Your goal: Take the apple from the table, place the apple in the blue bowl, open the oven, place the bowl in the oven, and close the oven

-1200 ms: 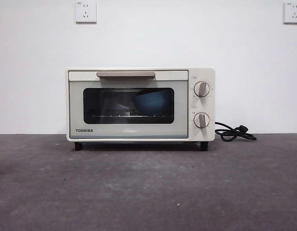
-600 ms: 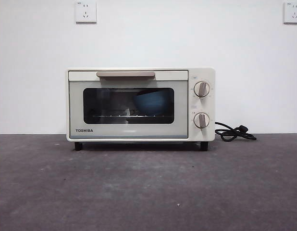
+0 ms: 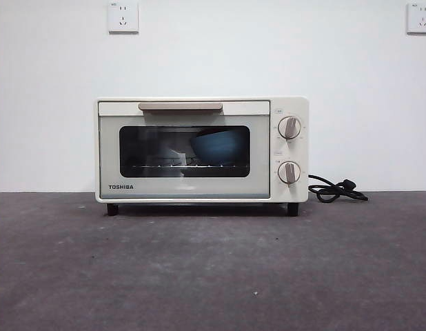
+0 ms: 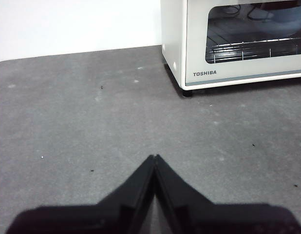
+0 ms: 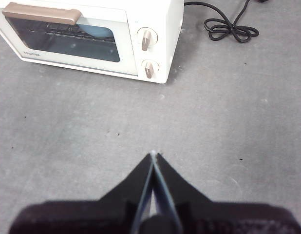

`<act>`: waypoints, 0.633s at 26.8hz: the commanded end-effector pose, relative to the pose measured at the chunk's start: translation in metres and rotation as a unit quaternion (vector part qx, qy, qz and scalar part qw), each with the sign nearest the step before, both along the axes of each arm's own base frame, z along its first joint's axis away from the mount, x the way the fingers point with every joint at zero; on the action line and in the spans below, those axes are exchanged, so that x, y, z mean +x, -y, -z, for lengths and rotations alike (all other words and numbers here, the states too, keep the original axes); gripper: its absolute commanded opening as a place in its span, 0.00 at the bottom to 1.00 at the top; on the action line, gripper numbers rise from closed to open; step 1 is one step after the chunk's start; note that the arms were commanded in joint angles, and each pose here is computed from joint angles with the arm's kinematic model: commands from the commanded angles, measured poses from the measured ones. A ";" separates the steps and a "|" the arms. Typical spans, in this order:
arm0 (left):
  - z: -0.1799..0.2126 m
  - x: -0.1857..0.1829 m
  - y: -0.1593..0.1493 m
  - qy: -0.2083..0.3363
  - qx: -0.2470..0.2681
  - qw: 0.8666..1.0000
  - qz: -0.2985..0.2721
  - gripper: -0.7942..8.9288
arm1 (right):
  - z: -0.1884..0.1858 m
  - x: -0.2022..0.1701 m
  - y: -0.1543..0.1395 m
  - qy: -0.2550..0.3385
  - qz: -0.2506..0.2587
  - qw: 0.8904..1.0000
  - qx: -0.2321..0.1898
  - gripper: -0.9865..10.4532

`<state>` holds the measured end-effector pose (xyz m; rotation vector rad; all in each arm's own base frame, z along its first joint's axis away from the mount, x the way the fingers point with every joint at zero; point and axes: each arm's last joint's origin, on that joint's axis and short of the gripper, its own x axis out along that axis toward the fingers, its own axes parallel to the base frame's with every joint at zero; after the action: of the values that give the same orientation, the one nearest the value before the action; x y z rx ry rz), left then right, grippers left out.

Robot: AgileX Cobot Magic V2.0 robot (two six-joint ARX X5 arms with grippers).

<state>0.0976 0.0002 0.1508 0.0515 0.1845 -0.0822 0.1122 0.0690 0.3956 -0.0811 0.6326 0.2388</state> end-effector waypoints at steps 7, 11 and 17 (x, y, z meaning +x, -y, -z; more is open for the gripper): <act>0.005 0.001 0.000 -0.015 -0.005 1.000 -0.001 0.08 | -0.003 -0.011 0.049 0.113 0.133 0.985 0.004 0.09; 0.005 0.001 0.000 -0.016 -0.005 1.000 -0.001 0.08 | 0.065 -0.017 0.073 0.179 0.232 0.956 0.013 0.09; 0.005 0.001 0.000 -0.016 -0.005 1.000 -0.001 0.08 | 0.153 -0.018 0.078 0.253 0.205 0.945 -0.001 0.09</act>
<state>0.0986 0.0002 0.1490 0.0494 0.2073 -0.0828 0.0934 -0.0090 0.2562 0.0233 0.1218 -0.1946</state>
